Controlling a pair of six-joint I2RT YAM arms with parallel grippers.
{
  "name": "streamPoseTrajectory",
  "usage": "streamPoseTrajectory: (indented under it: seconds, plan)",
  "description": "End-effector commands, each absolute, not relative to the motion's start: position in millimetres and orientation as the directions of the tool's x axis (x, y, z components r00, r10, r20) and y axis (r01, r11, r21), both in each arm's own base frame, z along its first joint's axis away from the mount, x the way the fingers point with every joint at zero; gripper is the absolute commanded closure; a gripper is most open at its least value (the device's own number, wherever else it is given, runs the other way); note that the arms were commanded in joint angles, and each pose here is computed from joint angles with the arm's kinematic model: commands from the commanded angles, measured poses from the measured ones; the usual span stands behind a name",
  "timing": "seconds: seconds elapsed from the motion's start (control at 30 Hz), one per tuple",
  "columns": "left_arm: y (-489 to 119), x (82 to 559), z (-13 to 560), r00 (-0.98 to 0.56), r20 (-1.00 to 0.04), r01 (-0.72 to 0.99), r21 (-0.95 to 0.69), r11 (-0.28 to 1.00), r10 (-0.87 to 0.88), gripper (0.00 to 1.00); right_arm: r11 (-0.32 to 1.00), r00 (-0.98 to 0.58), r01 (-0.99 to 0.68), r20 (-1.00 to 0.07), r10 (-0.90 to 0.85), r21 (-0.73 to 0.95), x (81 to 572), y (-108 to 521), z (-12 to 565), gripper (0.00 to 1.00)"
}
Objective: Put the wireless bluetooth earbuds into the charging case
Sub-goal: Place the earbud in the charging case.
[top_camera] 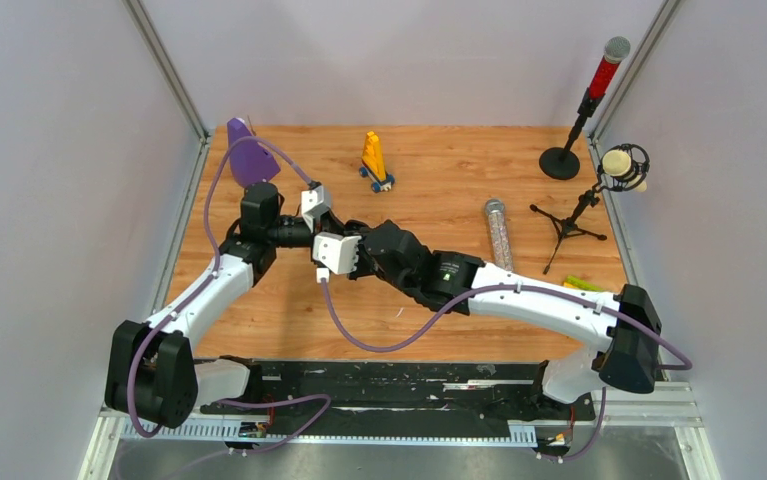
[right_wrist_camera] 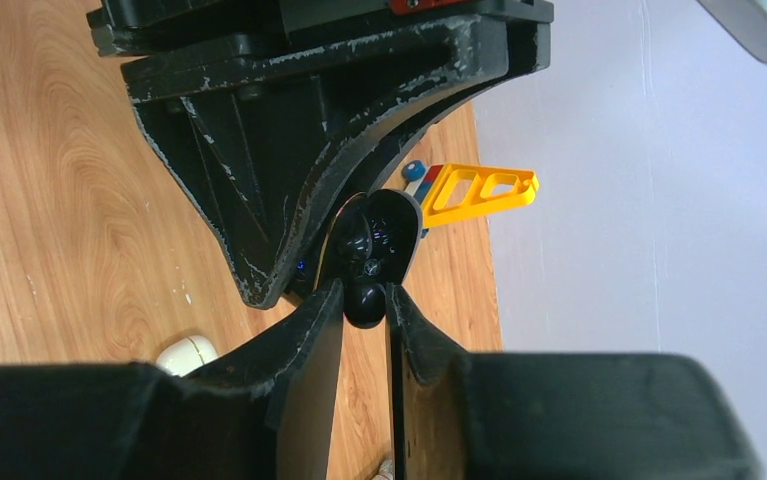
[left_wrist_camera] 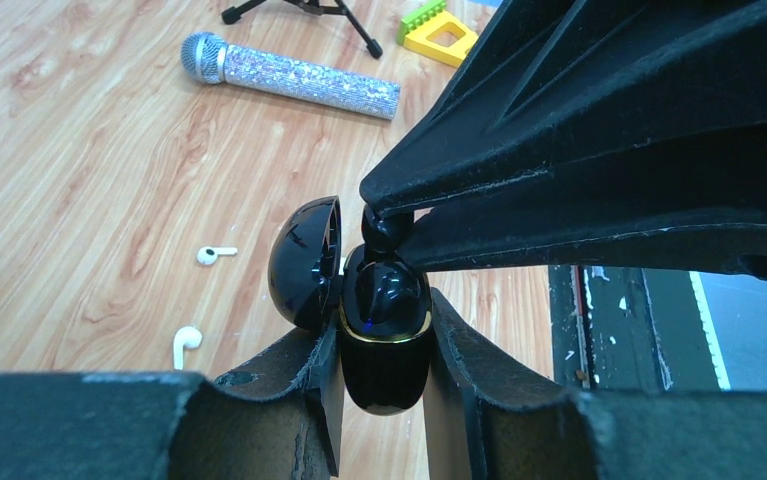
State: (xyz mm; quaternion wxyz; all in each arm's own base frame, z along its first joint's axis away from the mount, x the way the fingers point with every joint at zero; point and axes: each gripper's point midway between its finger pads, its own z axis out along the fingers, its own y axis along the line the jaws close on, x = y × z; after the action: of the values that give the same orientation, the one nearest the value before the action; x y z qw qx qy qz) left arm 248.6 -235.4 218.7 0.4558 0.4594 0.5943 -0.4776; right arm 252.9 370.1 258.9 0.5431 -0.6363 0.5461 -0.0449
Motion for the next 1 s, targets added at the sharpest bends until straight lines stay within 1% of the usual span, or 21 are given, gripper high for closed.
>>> streamPoseTrajectory:
  seconds: [0.0,0.37,0.53,0.67,0.77,0.83,0.97]
  plan:
    - [-236,254,241,-0.063,-0.995,0.992,-0.054,0.114,0.073,0.83,0.204,0.395,-0.669,-0.574,-0.717,-0.715,240,372,264,0.75]
    - [-233,255,246,-0.051,-0.997,0.992,-0.042,0.120,0.066,0.83,0.216,0.379,-0.717,-0.632,-0.676,-0.662,229,375,287,0.70]
    - [-233,254,248,-0.044,-0.997,0.992,-0.036,0.121,0.063,0.83,0.247,0.370,-0.725,-0.666,-0.648,-0.642,228,377,307,0.60]
    - [-232,253,249,-0.039,-0.997,0.992,-0.031,0.121,0.061,0.84,0.274,0.331,-0.770,-0.728,-0.600,-0.576,224,373,335,0.55]
    - [-232,253,251,-0.034,-0.998,0.993,-0.026,0.119,0.059,0.84,0.317,0.301,-0.790,-0.782,-0.545,-0.525,226,365,365,0.52]
    - [-232,252,252,-0.031,-0.998,0.993,-0.024,0.117,0.058,0.84,0.350,0.289,-0.784,-0.800,-0.526,-0.513,233,356,378,0.52]
    - [-231,252,255,-0.027,-0.998,0.993,-0.020,0.115,0.054,0.84,0.451,0.242,-0.735,-0.818,-0.523,-0.506,264,335,382,0.52]
